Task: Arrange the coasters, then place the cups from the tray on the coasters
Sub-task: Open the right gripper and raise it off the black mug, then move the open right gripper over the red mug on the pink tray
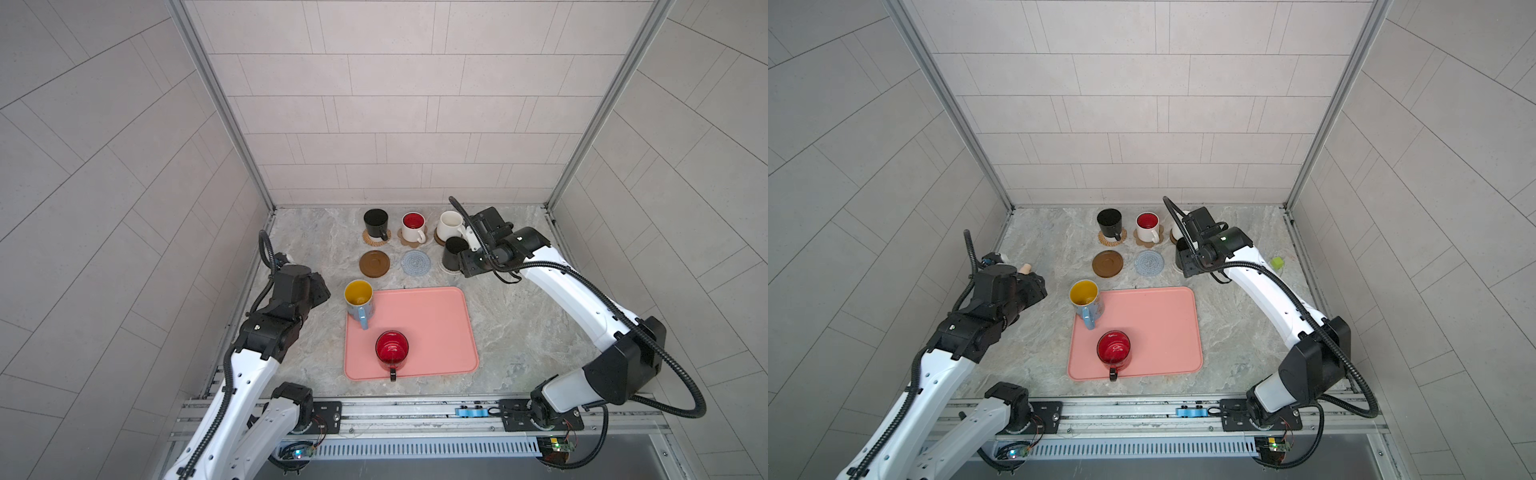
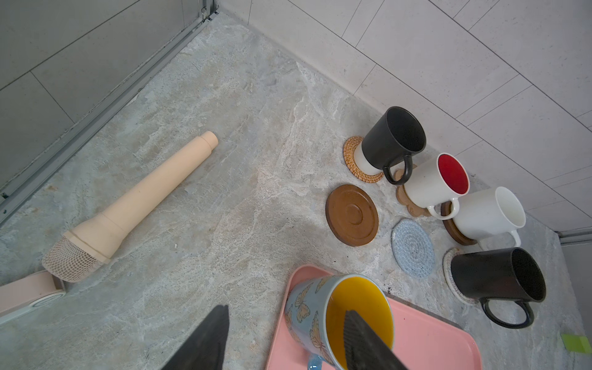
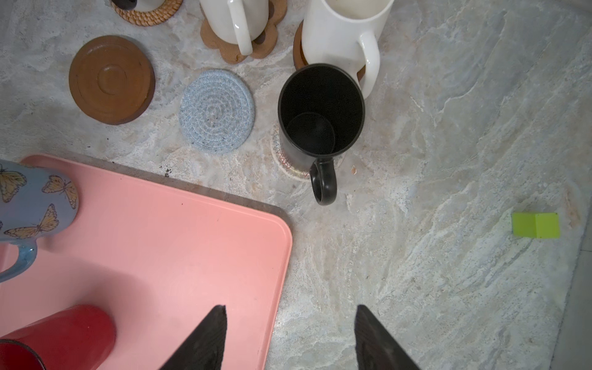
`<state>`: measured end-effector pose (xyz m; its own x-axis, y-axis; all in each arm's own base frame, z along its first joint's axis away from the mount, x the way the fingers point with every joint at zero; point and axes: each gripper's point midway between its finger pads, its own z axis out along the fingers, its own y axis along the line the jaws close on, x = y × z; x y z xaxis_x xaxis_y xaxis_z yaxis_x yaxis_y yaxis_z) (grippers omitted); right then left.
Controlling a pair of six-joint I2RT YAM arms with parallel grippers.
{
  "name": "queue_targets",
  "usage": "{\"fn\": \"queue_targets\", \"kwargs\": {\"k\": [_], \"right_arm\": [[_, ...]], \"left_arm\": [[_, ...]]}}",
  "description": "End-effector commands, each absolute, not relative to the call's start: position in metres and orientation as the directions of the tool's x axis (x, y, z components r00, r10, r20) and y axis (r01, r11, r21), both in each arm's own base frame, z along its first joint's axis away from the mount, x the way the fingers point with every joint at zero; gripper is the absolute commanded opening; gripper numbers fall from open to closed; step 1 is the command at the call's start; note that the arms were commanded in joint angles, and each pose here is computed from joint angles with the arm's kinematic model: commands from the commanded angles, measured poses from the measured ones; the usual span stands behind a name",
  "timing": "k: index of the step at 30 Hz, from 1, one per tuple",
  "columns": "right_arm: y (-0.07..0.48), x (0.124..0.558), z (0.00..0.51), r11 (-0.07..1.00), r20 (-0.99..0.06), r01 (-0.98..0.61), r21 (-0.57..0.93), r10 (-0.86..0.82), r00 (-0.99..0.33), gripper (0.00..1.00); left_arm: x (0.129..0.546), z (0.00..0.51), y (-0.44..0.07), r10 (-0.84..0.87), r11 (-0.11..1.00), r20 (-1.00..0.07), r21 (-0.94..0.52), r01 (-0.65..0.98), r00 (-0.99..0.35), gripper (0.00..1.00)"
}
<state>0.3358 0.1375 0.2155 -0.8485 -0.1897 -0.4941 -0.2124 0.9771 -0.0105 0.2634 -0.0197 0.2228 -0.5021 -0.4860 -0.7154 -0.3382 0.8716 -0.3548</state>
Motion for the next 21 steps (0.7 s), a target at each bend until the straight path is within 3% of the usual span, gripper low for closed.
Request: {"fn": "queue_targets", "kwargs": {"k": [1,21], "right_arm": [[0.132,0.316,0.217,0.993,-0.489,-0.117,-0.013,-0.109,-0.866,0.66],[0.233,0.237,0.201,0.991,-0.467,-0.100,0.087,-0.048,-0.883,0.75]], "left_arm": [[0.265,0.233,-0.016,-0.500,0.862,-0.728,-0.370,-0.346,-0.468,0.64],[0.265,0.224,-0.014,-0.527,0.846,-0.721,-0.388,-0.366,-0.451,0.64]]}}
